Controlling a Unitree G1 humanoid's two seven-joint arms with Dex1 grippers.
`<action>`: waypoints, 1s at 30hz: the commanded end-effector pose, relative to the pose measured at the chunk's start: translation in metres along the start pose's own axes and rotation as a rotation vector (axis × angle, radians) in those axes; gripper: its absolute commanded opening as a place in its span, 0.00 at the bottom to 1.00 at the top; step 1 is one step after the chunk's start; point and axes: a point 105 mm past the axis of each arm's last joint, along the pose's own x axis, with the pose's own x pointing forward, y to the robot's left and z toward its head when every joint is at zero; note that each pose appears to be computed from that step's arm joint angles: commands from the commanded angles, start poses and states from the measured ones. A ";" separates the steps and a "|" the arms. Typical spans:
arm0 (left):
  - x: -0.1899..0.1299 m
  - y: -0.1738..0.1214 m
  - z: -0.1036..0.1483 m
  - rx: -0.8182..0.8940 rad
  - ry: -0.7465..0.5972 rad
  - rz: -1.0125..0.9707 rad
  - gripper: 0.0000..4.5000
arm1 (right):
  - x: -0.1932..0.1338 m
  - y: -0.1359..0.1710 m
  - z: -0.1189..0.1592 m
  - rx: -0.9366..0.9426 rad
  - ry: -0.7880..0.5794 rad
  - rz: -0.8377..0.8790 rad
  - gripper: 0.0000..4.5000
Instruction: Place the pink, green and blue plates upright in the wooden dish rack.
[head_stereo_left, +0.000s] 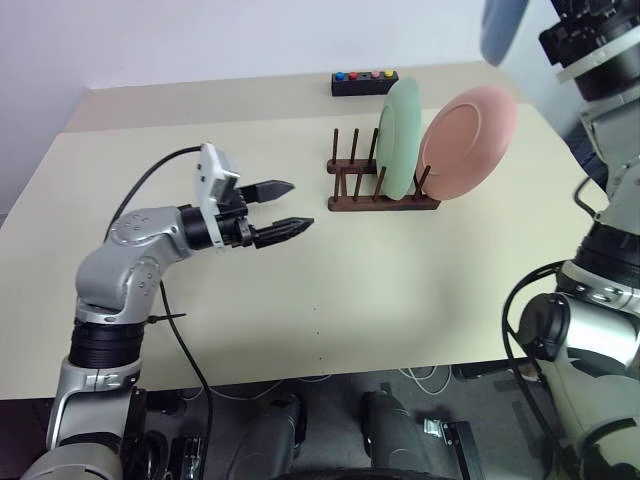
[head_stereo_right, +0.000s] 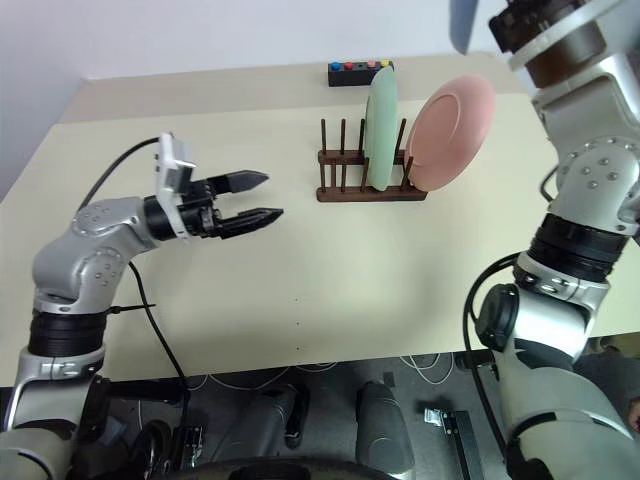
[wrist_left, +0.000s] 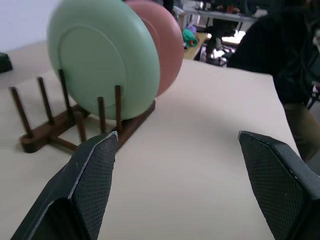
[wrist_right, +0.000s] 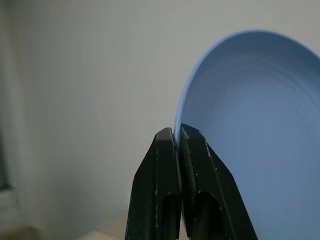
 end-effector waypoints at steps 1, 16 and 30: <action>-0.014 0.000 0.021 -0.026 -0.105 0.005 0.89 | 0.010 0.028 0.011 0.062 -0.080 0.110 0.01; -0.035 -0.001 0.005 -0.023 -0.069 0.084 0.89 | 0.008 0.038 -0.073 0.409 0.043 0.128 0.01; -0.039 -0.003 0.011 0.030 -0.092 0.118 0.89 | 0.004 0.029 -0.112 0.483 0.093 0.079 0.01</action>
